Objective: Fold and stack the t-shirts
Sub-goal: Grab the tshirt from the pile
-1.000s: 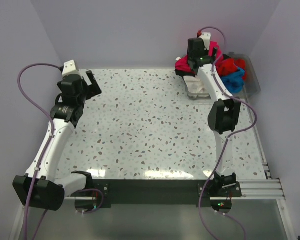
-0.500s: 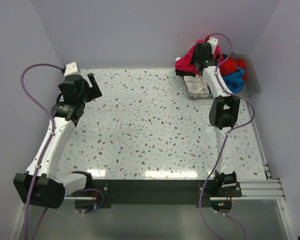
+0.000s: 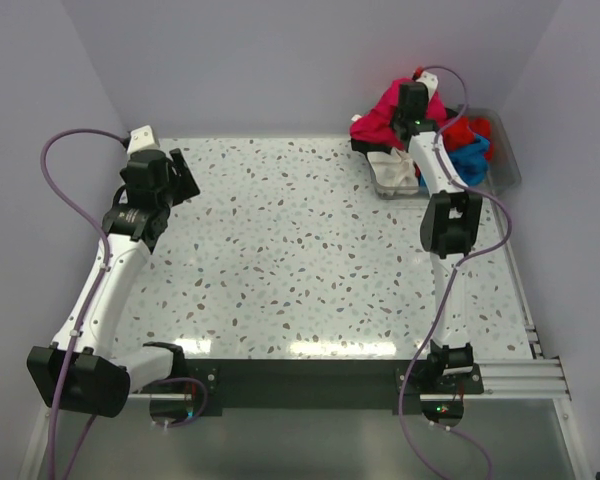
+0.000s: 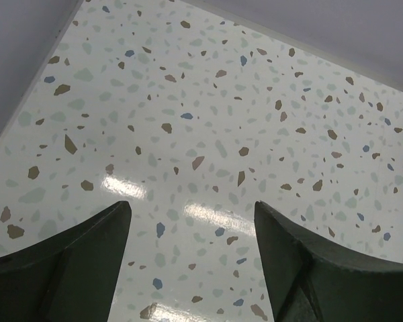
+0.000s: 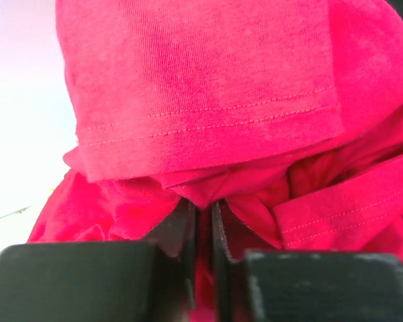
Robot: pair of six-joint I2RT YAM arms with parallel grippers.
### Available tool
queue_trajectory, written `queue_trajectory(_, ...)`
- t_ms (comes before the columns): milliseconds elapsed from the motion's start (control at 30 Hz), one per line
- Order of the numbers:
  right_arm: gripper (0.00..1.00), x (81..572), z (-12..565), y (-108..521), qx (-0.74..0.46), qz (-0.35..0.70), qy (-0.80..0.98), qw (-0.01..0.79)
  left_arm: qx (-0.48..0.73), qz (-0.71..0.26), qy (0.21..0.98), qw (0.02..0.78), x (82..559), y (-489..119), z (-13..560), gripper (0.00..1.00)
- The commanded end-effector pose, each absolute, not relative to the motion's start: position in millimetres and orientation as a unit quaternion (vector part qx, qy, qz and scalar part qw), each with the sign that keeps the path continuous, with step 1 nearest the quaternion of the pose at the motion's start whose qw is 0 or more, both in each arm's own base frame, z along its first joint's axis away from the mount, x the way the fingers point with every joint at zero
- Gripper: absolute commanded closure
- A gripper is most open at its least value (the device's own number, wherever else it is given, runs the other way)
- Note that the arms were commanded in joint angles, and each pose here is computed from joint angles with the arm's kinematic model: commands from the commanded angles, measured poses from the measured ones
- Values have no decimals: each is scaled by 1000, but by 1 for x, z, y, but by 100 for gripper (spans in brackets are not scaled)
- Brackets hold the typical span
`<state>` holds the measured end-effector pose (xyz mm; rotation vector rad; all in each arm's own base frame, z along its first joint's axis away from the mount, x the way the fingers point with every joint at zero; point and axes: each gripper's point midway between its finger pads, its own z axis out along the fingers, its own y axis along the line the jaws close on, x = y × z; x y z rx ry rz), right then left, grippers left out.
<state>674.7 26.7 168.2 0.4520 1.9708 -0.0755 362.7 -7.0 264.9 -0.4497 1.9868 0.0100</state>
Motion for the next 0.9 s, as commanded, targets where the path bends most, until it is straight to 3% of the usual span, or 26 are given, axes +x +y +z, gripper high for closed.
queue_trajectory(0, 100, 682, 219, 26, 197, -10, 793, 577, -199, -1, 813, 548, 364, -5, 285, 23)
queue_trajectory(400, 100, 591, 412, -11, 214, -64, 697, 682, -194, -3, 809, 555, 371, -6, 283, 28)
queue_trajectory(567, 100, 556, 460, -11, 196, -82, 676, 706, -182, -5, 809, 559, 380, -9, 285, 28)
queue_trajectory(867, 100, 478, 530, 77, 65, -25, 680, 730, -151, -1, 799, 582, 397, -12, 311, 29)
